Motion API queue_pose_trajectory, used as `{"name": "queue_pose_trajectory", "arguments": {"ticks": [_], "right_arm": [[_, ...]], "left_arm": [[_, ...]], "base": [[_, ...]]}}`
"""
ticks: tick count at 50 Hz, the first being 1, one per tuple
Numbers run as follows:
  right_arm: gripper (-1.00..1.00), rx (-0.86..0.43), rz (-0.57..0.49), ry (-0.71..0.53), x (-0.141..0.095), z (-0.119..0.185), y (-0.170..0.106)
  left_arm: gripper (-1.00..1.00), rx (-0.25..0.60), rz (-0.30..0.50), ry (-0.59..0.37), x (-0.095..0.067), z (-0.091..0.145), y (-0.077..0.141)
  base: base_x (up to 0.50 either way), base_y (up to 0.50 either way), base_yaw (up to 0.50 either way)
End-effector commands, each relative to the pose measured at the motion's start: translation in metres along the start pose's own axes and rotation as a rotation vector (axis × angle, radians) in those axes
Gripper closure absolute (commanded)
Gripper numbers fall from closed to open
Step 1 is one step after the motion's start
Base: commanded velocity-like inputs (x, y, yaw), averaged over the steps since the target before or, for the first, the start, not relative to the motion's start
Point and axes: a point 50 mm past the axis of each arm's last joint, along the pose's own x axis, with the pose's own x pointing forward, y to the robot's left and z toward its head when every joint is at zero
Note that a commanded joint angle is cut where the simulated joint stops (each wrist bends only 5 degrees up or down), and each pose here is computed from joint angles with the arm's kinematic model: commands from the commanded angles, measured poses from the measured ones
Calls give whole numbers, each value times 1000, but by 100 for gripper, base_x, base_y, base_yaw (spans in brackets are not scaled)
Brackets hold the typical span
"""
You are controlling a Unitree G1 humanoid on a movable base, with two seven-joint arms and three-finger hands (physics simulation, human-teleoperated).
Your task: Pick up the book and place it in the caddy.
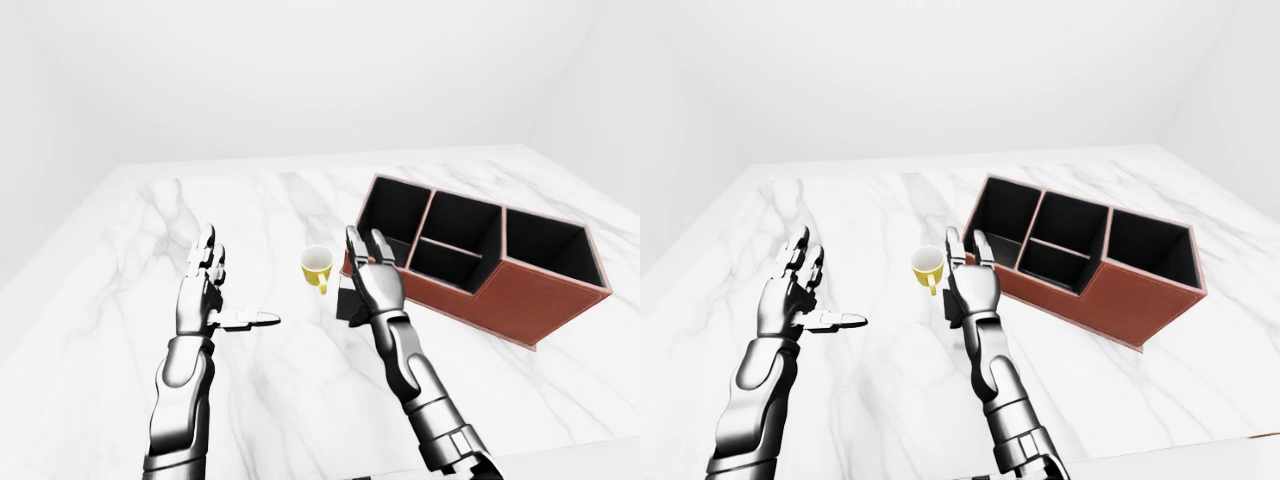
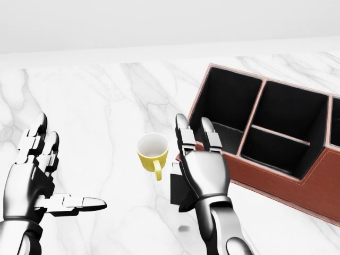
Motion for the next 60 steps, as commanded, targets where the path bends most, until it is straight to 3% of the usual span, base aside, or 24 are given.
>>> {"name": "queue_pose_trajectory", "arguments": {"ticks": [1,34,60], "right_arm": [[-100,-32,44,29,3,-9,15],[-100,-71,60,82,21,-21,34],[-100,-93,136,134,15,-31,57]], "left_arm": [[-100,-1,0,4,0,-2,0],[-100,-16,-1,15,2,-6,2],[-100,-18,-2,19,2,-7,2]], "base": [[0,0,0],[0,0,0],[0,0,0]]}}
